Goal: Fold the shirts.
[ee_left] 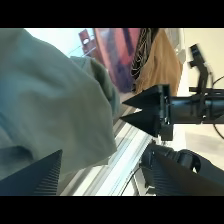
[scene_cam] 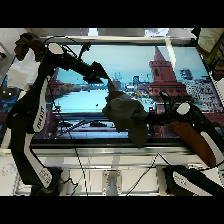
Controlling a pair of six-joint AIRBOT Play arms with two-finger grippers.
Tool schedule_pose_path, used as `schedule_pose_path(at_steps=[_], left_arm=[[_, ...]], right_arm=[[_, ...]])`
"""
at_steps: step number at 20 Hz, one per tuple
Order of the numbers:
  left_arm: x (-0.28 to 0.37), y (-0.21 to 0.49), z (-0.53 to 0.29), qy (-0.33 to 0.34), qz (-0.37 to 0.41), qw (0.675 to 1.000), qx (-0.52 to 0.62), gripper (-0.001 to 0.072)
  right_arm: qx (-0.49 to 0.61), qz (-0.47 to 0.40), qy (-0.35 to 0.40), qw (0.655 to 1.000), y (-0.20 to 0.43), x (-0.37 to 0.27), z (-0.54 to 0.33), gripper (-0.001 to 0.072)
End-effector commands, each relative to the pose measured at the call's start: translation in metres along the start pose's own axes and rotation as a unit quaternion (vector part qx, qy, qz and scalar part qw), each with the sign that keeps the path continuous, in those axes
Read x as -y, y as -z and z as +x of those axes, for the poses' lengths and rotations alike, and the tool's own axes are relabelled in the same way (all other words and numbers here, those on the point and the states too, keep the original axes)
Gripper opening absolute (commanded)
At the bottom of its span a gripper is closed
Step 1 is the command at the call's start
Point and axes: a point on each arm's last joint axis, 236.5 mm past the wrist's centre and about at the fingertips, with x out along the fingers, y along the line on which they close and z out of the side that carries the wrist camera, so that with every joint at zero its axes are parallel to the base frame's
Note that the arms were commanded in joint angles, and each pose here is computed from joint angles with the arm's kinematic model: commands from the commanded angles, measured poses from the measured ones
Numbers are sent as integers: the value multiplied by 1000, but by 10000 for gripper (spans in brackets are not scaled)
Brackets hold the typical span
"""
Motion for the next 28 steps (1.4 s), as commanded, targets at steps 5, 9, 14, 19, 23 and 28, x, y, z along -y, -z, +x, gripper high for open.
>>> schedule_pose_path(at_steps=[5,9,14,19,23,28], left_arm=[[-6,-1,-5,-5,-10,1000,3,614],[-5,3,-5,-4,-10,1000,-6,613],[-7,4,-5,-7,-10,1000,-8,613],[-44,27,-3,-70,-28,996,-52,613],[-67,48,-5,-111,-42,989,-93,613],[-67,61,-1,-121,-42,984,-123,613]], right_arm=[[-63,45,-31,997,22,-4,28,479],[-82,64,-39,994,27,-3,41,473],[-55,62,-47,995,13,-5,44,116],[-64,31,-22,997,19,7,44,22],[-58,17,6,998,18,18,36,20],[-28,-10,62,998,-7,28,-4,21]])
